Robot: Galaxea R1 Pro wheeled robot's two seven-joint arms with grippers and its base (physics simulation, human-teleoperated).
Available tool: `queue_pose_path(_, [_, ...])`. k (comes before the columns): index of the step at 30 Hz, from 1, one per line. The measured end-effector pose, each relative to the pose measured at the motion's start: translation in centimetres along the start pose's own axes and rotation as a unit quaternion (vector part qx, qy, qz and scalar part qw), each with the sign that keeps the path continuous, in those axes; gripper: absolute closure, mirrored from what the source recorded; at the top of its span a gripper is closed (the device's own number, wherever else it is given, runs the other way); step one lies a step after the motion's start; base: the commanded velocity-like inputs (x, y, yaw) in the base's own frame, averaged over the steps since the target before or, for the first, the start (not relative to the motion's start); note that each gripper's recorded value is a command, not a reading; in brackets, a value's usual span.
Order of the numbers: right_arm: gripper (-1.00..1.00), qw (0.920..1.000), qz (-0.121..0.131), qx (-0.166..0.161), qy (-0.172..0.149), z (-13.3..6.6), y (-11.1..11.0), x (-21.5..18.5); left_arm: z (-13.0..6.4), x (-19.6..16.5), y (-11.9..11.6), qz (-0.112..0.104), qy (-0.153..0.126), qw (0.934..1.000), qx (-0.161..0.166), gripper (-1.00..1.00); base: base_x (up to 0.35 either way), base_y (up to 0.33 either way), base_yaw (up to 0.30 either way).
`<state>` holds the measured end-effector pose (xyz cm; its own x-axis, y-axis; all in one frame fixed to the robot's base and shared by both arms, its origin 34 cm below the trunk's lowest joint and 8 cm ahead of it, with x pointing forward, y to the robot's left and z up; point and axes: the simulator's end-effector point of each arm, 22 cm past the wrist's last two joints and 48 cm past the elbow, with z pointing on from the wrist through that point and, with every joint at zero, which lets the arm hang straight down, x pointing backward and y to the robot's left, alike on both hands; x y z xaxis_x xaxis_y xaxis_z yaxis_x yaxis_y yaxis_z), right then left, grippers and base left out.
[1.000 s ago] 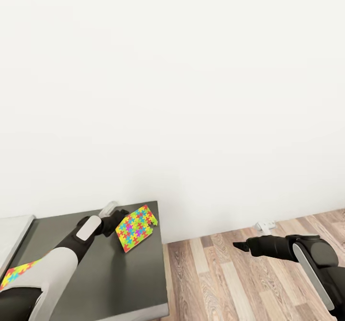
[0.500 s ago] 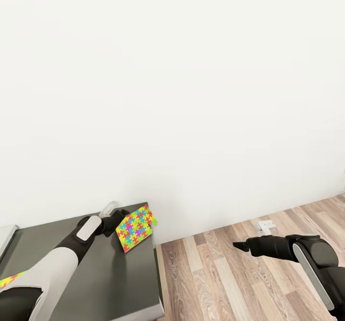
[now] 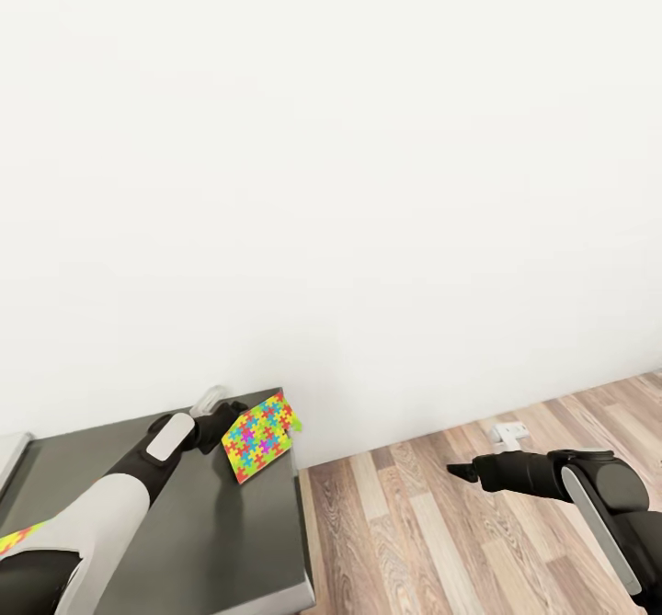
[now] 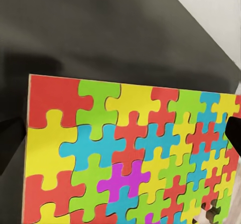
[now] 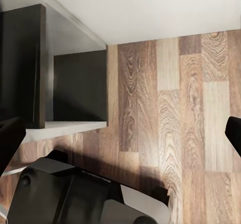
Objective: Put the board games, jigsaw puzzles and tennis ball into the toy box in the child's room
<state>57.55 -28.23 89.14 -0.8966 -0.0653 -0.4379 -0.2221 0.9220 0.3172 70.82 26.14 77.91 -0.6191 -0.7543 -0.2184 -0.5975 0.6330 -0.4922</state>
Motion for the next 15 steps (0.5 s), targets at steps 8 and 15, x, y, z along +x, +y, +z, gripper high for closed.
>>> queue_pose_path(8, [-1.00, 1.0000, 0.000, 0.000, 0.000, 0.02, 0.04, 0.01, 0.00, -0.01, 0.00, 0.000, 0.000, 1.0000, 0.000, -1.00, 0.000, 0.000, -0.165])
queue_pose_path(15, [-1.00, 1.0000, 0.000, 0.000, 0.000, 0.03, 0.06, 0.00, 0.00, -0.01, -0.01, 0.000, 0.000, 1.0000, 0.000, -1.00, 0.000, 0.000, -0.076])
